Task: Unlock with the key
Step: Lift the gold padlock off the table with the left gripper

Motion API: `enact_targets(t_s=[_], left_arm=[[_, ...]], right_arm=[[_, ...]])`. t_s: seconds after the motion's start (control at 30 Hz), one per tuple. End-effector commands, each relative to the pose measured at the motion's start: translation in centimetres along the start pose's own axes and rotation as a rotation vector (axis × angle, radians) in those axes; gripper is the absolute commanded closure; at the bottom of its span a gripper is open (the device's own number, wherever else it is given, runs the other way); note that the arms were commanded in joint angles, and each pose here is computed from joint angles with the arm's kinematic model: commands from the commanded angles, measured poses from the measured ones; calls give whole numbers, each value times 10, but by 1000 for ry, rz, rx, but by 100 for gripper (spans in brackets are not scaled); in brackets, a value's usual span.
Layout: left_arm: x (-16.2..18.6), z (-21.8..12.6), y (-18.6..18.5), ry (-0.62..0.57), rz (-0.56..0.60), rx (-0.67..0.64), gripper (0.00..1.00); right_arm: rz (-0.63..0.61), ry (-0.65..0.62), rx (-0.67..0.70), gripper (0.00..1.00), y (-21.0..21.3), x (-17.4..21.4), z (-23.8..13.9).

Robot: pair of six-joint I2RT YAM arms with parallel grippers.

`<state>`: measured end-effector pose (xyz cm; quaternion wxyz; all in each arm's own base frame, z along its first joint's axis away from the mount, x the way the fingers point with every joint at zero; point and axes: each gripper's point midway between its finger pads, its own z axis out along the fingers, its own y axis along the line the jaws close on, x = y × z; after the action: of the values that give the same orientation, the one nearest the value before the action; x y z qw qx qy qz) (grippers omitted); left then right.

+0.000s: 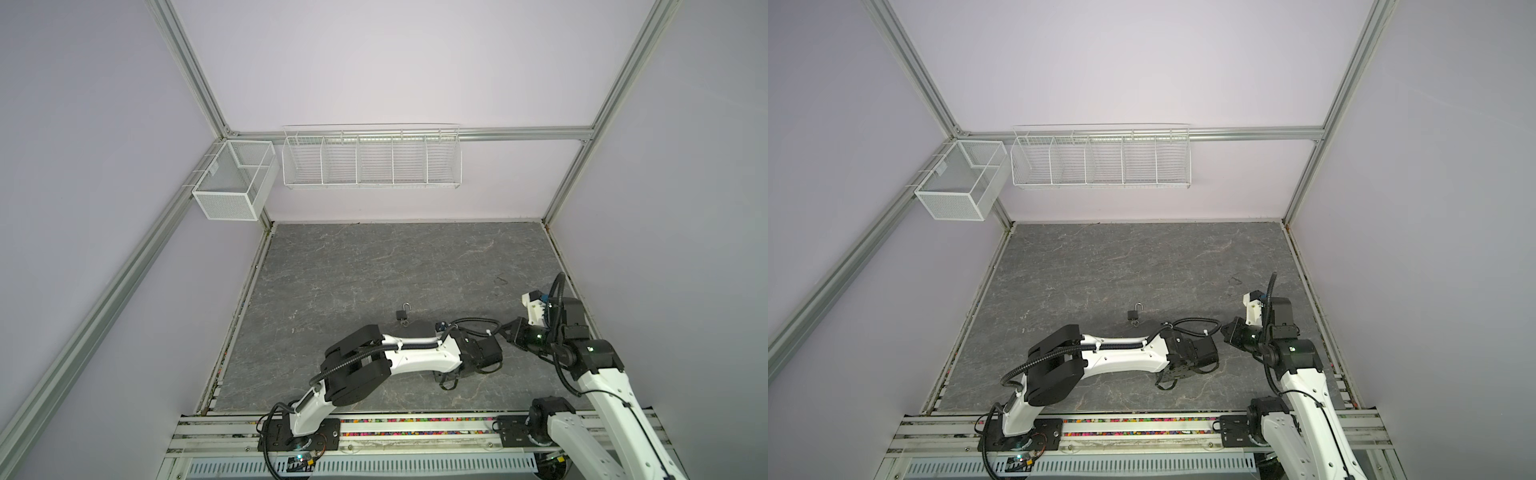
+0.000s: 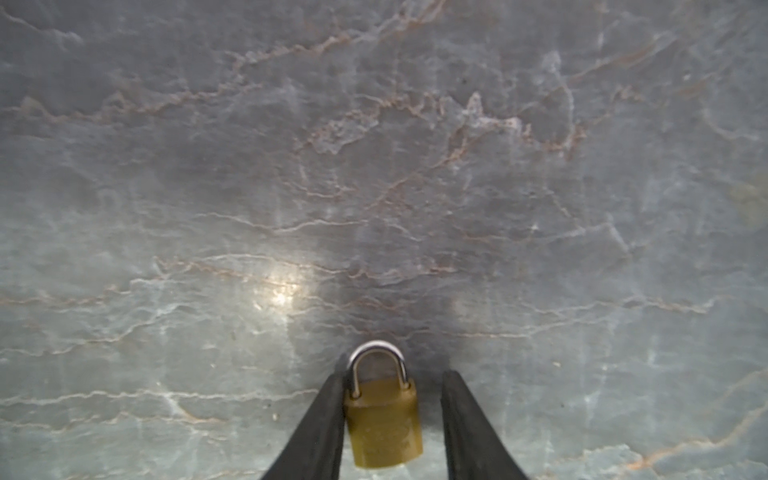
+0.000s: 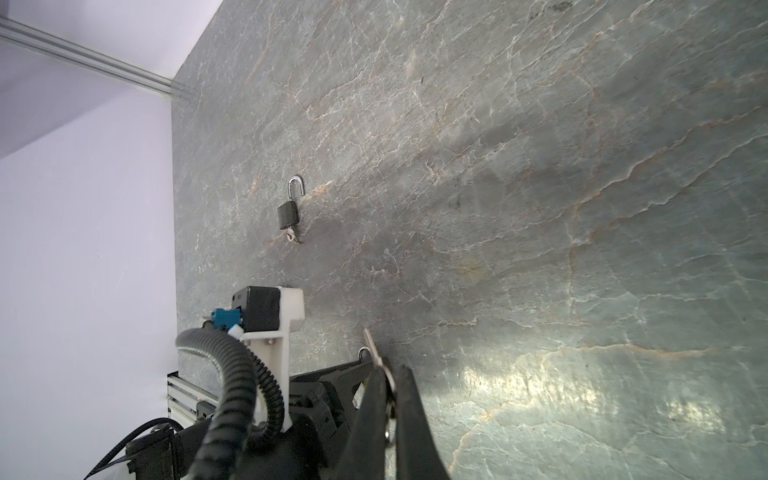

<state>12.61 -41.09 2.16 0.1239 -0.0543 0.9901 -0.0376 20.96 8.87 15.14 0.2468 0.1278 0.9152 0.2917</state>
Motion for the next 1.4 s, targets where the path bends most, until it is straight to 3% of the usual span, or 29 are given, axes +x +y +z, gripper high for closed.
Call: enact_targets(t_s=[0.0,0.4,0.8,1.1,1.37], left_arm=[[7,12,15,30,1,-54,62],[13,16,27,40,43,-119,68],[9,11,21,25,37,-83,75],[-22,-26,10,-55,-27,28,82],[-63,-83,19,-141,-206,250,85]], right_arm=[[8,8,6,94,-3,3,0],[20,7,2,94,-3,3,1],[18,8,-16,94,2,1,0],[-19,-5,-44,94,10,-3,-5],[-87,-43,-114,93,30,-6,-9]])
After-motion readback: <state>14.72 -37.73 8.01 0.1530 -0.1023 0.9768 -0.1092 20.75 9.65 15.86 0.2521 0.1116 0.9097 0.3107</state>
